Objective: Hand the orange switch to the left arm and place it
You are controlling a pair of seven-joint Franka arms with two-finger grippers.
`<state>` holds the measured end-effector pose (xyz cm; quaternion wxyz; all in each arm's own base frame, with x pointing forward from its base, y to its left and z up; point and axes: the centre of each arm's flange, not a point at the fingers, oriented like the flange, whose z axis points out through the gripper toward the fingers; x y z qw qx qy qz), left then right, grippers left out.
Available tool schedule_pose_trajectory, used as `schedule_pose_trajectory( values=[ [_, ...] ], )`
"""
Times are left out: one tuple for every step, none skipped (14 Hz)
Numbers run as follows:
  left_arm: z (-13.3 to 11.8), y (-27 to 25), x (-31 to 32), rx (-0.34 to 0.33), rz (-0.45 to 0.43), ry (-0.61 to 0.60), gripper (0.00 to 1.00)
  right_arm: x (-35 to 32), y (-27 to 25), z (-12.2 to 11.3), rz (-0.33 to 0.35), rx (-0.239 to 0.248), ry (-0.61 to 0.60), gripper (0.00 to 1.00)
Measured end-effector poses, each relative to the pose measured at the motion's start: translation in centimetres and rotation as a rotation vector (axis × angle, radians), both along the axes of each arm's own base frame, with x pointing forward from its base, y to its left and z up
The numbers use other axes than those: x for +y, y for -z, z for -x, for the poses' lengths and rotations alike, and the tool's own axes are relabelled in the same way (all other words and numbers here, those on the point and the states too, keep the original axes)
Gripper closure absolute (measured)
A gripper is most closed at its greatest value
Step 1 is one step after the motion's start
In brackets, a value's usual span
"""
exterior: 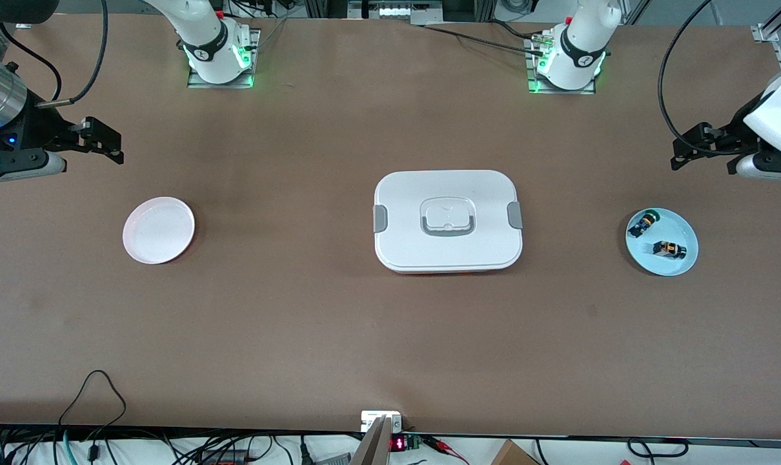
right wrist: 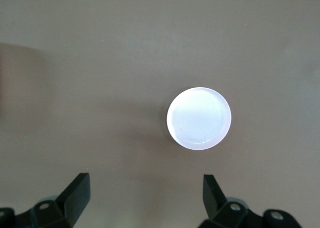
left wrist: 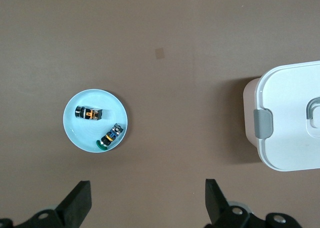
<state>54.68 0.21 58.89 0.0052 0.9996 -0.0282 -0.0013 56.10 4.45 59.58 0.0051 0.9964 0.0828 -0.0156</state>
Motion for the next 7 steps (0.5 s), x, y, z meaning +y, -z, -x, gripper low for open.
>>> schedule_pose_trajectory(
  values=[
    [-0.01, 0.04, 0.03, 0.001, 0.000, -0.001, 0.00, 0.00, 0.00, 0.00, 0.000, 0.000, 0.000, 0.00],
    [-0.01, 0.08, 0.00, 0.003, 0.000, 0.000, 0.00, 0.00, 0.00, -0.01, 0.000, 0.000, 0.000, 0.00],
    [0.04, 0.13, -0.03, 0.007, 0.000, 0.001, 0.00, 0.00, 0.00, -0.01, 0.000, 0.000, 0.000, 0.00],
    [0.14, 0.22, -0.04, 0.017, 0.000, 0.001, 0.00, 0.00, 0.03, -0.03, 0.000, 0.000, 0.000, 0.00],
    [0.24, 0.30, -0.01, 0.027, 0.000, 0.000, 0.00, 0.01, 0.11, -0.06, 0.000, 0.001, 0.000, 0.00],
    [0.30, 0.35, 0.06, 0.032, 0.000, -0.001, 0.00, 0.00, 0.20, -0.11, 0.001, 0.003, 0.000, 0.00],
    [0.33, 0.37, 0.15, 0.034, 0.000, -0.002, 0.00, -0.09, 0.29, -0.17, 0.001, 0.004, 0.002, 0.00]
  ],
)
